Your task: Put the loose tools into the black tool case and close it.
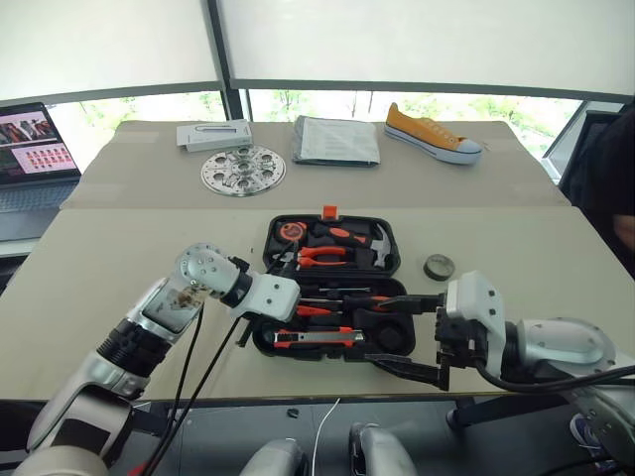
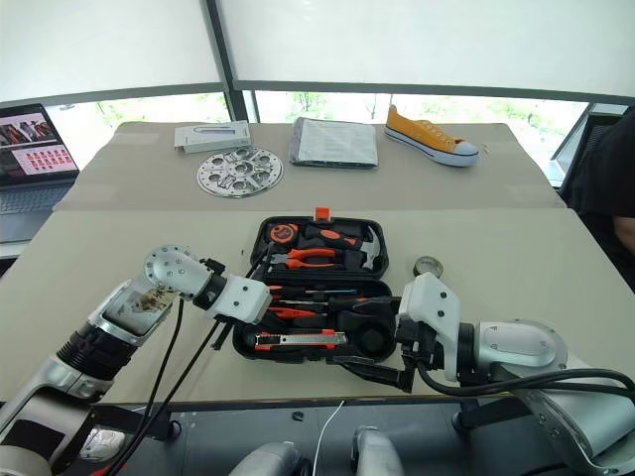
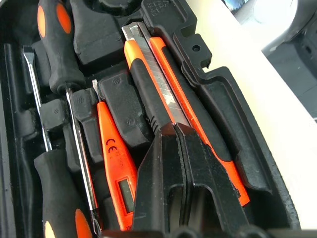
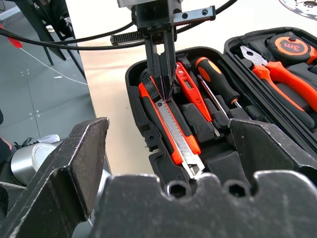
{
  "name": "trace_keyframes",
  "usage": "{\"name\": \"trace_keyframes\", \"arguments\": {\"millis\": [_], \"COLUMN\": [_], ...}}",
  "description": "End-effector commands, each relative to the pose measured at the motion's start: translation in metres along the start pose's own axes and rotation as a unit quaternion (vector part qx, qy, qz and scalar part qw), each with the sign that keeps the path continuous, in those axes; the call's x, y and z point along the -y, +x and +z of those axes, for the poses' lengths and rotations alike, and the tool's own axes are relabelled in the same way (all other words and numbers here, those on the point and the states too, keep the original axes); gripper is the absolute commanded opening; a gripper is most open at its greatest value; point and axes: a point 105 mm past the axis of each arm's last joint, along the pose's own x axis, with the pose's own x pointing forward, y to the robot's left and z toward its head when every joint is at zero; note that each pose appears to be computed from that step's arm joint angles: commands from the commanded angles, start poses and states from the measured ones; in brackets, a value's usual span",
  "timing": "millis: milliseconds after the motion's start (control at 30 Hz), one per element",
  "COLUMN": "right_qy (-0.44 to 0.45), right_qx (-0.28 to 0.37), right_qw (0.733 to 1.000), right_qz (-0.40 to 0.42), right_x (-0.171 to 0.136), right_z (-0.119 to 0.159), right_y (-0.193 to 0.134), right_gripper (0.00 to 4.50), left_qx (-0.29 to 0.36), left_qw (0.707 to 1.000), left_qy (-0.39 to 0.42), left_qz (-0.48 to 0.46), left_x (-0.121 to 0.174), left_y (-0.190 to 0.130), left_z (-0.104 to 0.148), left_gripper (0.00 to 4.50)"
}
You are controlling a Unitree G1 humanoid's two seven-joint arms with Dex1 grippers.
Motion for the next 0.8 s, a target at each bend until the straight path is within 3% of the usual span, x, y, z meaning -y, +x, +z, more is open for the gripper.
{"name": "trace_keyframes", "arguments": {"millis": [33,400,500,533,567,633,800], "right_qy": [-0.013,-0.011,-0.013,-0.007,-0.004,0.008,0.026], "right_qx": [0.009,0.007,0.003,-0.005,-0.011,-0.027,-0.085], "right_qw": [1.0,1.0,1.0,1.0,1.0,0.999,0.992], "right_qz": [0.003,0.003,-0.001,-0.005,-0.008,-0.025,-0.092], "right_x": [-0.003,-0.003,-0.002,0.0,0.001,0.006,0.031], "right_z": [0.007,0.006,0.005,0.003,0.001,-0.003,-0.021], "right_y": [-0.001,-0.002,-0.003,-0.009,-0.013,-0.026,-0.077], "right_gripper": [4.5,4.5,4.5,4.5,4.5,4.5,4.5], "left_qx": [-0.022,-0.012,0.024,0.059,0.084,0.128,0.177], "left_qw": [0.999,0.999,0.998,0.995,0.991,0.983,0.957], "left_qy": [-0.039,-0.046,-0.054,-0.082,-0.099,-0.127,-0.175], "left_qz": [-0.012,-0.008,0.002,0.013,0.016,0.039,0.151], "left_x": [0.01,0.013,0.01,0.007,0.006,0.003,-0.008], "left_y": [0.011,0.015,0.002,-0.018,-0.031,-0.058,-0.102], "left_z": [-0.019,-0.021,-0.007,0.005,0.014,0.028,0.033], "left_gripper": [0.06,0.06,0.06,0.06,0.55,1.07,2.87]}}
